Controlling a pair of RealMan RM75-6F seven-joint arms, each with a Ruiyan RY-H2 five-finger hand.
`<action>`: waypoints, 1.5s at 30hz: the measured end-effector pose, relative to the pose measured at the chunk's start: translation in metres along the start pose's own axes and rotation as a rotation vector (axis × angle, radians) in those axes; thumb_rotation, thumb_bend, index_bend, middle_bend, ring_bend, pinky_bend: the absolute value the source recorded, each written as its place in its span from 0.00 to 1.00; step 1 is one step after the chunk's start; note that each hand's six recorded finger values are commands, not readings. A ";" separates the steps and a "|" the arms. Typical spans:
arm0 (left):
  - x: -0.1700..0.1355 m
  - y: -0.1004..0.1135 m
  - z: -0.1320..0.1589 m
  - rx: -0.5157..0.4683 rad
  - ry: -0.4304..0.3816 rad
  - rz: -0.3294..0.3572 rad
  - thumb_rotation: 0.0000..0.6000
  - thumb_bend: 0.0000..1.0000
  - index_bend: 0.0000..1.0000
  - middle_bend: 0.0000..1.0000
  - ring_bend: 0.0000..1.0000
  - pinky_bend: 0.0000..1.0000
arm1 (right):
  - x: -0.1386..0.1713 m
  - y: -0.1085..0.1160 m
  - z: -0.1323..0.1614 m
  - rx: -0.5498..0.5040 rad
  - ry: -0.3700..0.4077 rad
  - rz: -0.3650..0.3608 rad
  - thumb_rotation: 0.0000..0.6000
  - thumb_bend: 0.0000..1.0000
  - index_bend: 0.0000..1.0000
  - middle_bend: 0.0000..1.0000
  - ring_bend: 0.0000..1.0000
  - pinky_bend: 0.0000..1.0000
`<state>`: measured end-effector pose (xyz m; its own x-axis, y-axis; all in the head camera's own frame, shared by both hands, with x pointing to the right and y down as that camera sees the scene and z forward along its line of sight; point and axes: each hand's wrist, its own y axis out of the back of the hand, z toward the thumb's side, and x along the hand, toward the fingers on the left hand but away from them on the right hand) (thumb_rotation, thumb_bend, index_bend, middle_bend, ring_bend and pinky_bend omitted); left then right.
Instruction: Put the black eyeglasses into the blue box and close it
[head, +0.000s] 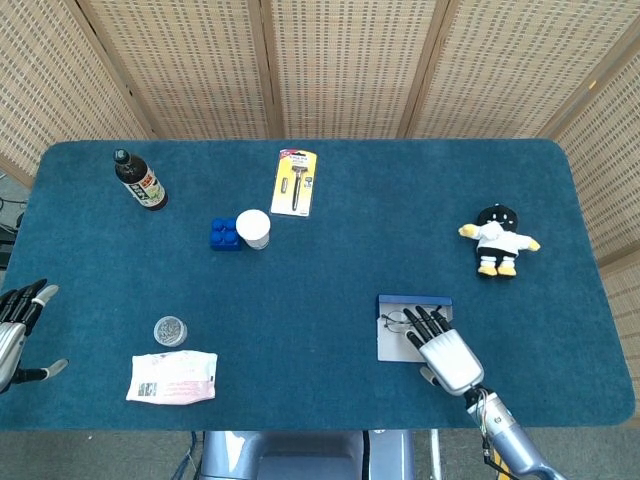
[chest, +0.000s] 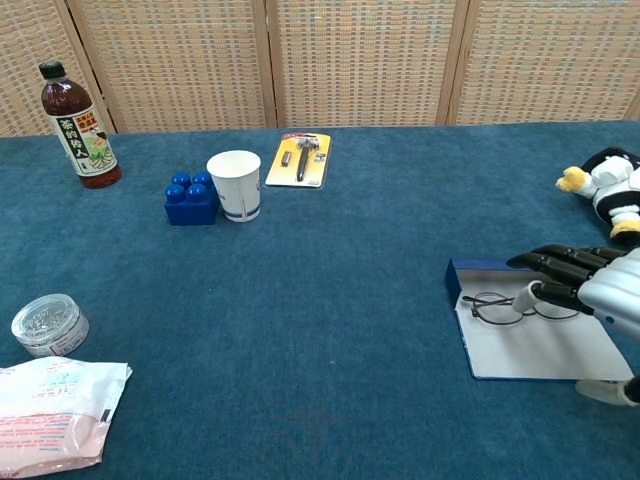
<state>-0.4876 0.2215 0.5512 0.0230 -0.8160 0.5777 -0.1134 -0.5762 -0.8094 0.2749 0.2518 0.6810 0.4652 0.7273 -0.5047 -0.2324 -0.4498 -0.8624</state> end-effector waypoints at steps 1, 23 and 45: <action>0.000 0.000 0.000 0.000 0.001 0.000 1.00 0.00 0.00 0.00 0.00 0.00 | -0.001 -0.001 0.001 0.004 0.003 -0.005 1.00 0.28 0.27 0.09 0.05 0.18; 0.002 -0.003 0.000 0.009 0.005 -0.006 1.00 0.00 0.00 0.00 0.00 0.00 | -0.008 -0.018 0.004 0.034 0.010 0.016 1.00 0.31 0.28 0.10 0.05 0.18; 0.002 -0.005 0.002 0.014 0.005 -0.013 1.00 0.00 0.00 0.00 0.00 0.00 | -0.018 -0.018 -0.003 0.033 -0.028 -0.015 1.00 0.52 0.38 0.18 0.08 0.19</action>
<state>-0.4853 0.2223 0.5565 0.0198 -0.8081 0.5888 -0.0990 -0.5876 -0.8031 0.2735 0.2452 0.7061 0.4445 0.7482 -0.4925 -0.2538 -0.4221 -0.8703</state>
